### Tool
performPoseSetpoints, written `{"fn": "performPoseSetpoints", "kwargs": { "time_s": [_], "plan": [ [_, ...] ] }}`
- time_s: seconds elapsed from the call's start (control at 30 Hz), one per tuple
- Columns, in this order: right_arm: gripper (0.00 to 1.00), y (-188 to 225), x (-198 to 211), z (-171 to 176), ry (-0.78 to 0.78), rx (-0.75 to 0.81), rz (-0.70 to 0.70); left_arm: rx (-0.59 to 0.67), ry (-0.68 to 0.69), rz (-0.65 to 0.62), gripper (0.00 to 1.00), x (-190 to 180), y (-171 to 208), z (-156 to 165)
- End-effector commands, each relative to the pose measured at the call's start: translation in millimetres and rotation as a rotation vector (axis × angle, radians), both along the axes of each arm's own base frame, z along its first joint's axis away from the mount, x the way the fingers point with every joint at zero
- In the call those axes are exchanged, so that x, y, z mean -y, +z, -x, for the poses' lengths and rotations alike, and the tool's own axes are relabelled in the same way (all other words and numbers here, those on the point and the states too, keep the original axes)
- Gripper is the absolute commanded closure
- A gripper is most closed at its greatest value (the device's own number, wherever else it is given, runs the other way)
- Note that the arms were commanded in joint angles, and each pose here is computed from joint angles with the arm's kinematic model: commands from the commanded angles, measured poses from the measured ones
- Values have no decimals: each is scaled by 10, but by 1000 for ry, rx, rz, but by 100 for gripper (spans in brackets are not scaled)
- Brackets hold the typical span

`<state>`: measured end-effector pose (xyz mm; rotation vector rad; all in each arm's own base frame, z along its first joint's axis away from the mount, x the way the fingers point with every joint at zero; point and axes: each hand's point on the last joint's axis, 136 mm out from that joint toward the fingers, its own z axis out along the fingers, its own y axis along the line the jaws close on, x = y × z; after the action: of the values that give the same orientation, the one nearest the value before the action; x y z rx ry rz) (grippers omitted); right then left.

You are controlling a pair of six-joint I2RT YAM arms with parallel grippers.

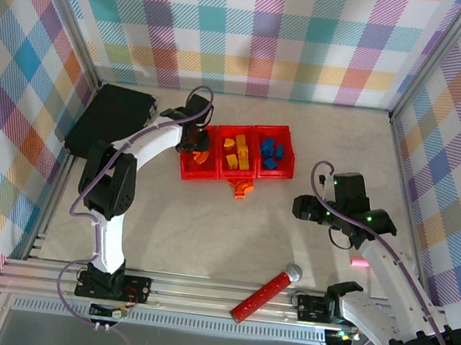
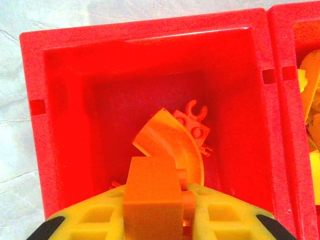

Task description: Sort the legos into containers by color

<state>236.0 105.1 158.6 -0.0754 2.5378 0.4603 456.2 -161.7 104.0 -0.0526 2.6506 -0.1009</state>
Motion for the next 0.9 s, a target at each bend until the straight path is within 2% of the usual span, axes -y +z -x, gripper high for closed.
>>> {"fn": "performPoseSetpoints", "kwargs": {
  "time_s": [0.0,0.13,0.27,0.5,0.7,0.87],
  "plan": [
    [24,57,-15,-12,15,26,-10,-9,8,20,72,-13,-67,-17],
    [24,67,-11,-9,13,29,-10,-4,-5,32,65,14,-29,-19],
    [24,88,-5,6,12,35,-12,11,-17,52,54,38,50,0],
    [24,101,9,20,8,40,-10,80,-74,81,49,87,432,114],
    [24,125,23,1,-2,54,-7,229,-225,68,39,323,872,452],
    [24,142,28,-21,-14,64,-12,278,-462,114,33,765,1026,919]
  ]
}}
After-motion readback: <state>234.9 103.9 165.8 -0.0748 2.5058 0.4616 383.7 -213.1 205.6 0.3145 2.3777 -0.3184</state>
